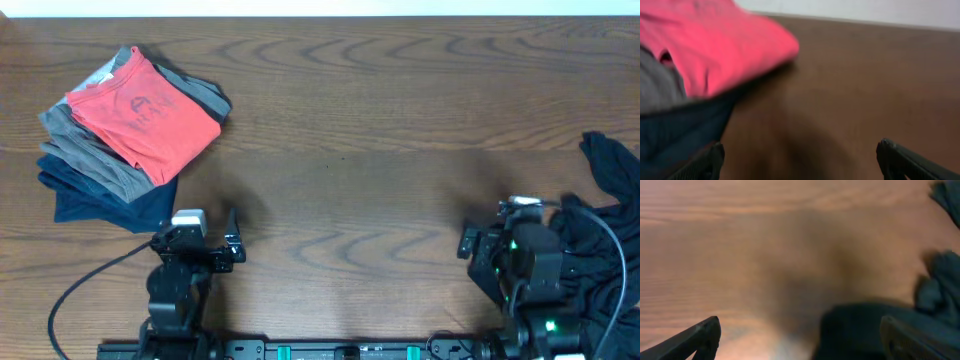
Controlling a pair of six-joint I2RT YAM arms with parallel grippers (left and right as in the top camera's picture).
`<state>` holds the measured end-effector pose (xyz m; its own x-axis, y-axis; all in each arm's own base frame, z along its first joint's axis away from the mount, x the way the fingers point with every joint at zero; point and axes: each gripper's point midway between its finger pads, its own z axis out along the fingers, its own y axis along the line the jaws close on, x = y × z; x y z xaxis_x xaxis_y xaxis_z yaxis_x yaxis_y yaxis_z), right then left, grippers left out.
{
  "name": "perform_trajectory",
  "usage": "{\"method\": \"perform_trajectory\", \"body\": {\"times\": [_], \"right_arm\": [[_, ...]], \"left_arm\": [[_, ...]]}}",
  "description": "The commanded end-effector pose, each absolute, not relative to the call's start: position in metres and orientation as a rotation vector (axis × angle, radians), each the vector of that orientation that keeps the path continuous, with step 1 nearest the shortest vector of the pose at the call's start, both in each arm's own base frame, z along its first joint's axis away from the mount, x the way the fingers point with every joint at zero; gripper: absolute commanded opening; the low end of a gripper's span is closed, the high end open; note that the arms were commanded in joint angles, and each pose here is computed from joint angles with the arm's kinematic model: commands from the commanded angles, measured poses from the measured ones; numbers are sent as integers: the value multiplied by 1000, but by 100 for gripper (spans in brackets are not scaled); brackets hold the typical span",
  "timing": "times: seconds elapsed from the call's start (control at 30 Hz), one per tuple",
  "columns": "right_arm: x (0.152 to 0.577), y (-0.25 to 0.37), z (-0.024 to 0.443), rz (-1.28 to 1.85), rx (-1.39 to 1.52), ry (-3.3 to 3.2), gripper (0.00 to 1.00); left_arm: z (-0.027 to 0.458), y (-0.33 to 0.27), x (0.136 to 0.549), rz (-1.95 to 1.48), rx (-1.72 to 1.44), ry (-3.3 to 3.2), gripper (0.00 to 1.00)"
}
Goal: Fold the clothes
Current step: 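Grasp the crumpled black shirt with the right gripper and drag it toward center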
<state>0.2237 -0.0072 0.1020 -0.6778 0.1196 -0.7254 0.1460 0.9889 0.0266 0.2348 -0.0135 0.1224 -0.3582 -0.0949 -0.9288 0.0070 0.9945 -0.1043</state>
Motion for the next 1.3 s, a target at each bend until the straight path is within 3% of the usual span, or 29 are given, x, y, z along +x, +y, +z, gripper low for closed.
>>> {"method": "perform_trajectory", "body": {"times": [0.0, 0.3, 0.63, 0.73, 0.77, 0.87, 0.97, 1.1, 1.27], "right_arm": [[226, -19, 105, -62, 306, 2383, 99], [219, -14, 64, 5, 367, 2685, 99], [204, -44, 26, -254, 604, 2792, 96], [205, -44, 15, -267, 606, 2830, 83], [205, -44, 11, -268, 608, 2842, 73], [207, -36, 1, -207, 622, 2872, 28], [211, -26, -5, -123, 621, 2889, 4], [236, 15, -1, 232, 455, 2854, 1], [292, 89, 46, 772, 158, 2555, 1]], "left_arm": [[144, -22, 237, -163, -51, 1970, 98], [143, -54, 239, -355, 18, 2330, 98], [111, -70, 241, -469, 28, 2527, 98], [105, -70, 241, -471, 23, 2554, 98], [103, -70, 241, -471, 22, 2560, 98], [102, -70, 241, -470, 20, 2565, 98], [102, -70, 241, -470, 21, 2564, 98], [103, -70, 242, -470, 22, 2558, 98], [111, -71, 252, -470, 32, 2505, 98]]}}
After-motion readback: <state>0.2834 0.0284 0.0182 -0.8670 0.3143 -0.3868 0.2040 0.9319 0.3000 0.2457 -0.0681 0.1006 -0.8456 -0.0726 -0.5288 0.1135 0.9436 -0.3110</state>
